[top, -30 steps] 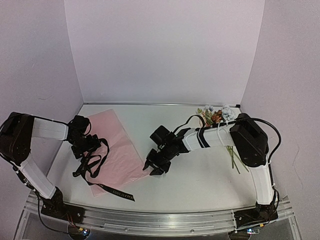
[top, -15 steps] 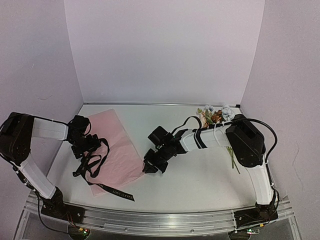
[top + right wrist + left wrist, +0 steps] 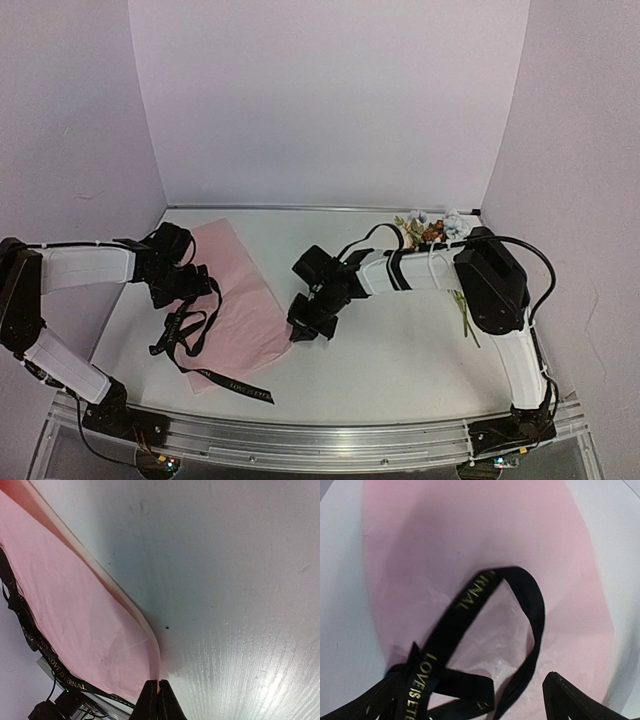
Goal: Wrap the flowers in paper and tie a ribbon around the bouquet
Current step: Move the folded wrapping paper to the center of the board, then pick up the folded wrapping paper from the center of the board.
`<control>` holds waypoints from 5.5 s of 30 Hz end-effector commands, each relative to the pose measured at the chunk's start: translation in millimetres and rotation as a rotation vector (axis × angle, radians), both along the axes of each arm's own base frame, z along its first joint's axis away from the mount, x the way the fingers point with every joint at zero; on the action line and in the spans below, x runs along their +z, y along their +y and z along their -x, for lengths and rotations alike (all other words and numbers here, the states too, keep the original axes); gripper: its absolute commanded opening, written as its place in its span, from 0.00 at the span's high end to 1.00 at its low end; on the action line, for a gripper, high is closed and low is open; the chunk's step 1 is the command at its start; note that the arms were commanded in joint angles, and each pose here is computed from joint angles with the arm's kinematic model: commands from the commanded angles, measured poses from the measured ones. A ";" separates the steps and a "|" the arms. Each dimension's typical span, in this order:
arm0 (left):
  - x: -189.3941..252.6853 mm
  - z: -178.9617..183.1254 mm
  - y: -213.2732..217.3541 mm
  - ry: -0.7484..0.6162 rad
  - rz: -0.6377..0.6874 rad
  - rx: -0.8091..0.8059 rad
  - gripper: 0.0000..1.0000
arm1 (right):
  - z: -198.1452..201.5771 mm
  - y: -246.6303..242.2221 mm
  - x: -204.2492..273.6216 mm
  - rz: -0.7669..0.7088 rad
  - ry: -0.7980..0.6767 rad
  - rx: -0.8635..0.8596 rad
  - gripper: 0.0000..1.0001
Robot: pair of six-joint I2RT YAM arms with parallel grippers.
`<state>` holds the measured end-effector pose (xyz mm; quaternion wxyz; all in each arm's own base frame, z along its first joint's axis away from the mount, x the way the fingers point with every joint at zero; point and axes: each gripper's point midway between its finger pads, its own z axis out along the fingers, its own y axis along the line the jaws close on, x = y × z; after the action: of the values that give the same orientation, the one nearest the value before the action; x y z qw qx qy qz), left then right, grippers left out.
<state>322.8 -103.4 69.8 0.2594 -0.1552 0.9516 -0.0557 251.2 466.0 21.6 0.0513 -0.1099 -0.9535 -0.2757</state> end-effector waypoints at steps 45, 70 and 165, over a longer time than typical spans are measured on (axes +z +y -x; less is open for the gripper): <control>-28.9 13.7 79.4 0.179 -0.099 0.203 0.89 | 12.0 -186.0 43.3 0.303 -0.476 -0.040 1.00; 114.6 -17.6 -147.5 0.058 0.854 -0.113 0.15 | 71.1 -81.7 136.2 0.123 -0.637 0.831 1.00; -75.7 36.4 -24.4 0.269 0.058 0.003 0.15 | 72.5 -126.8 -0.6 0.184 -0.116 0.040 0.77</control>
<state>296.8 -126.9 12.6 0.1598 -0.1700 0.9705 -0.0614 175.7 329.6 14.7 -0.0058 -0.0736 -0.9814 -0.1774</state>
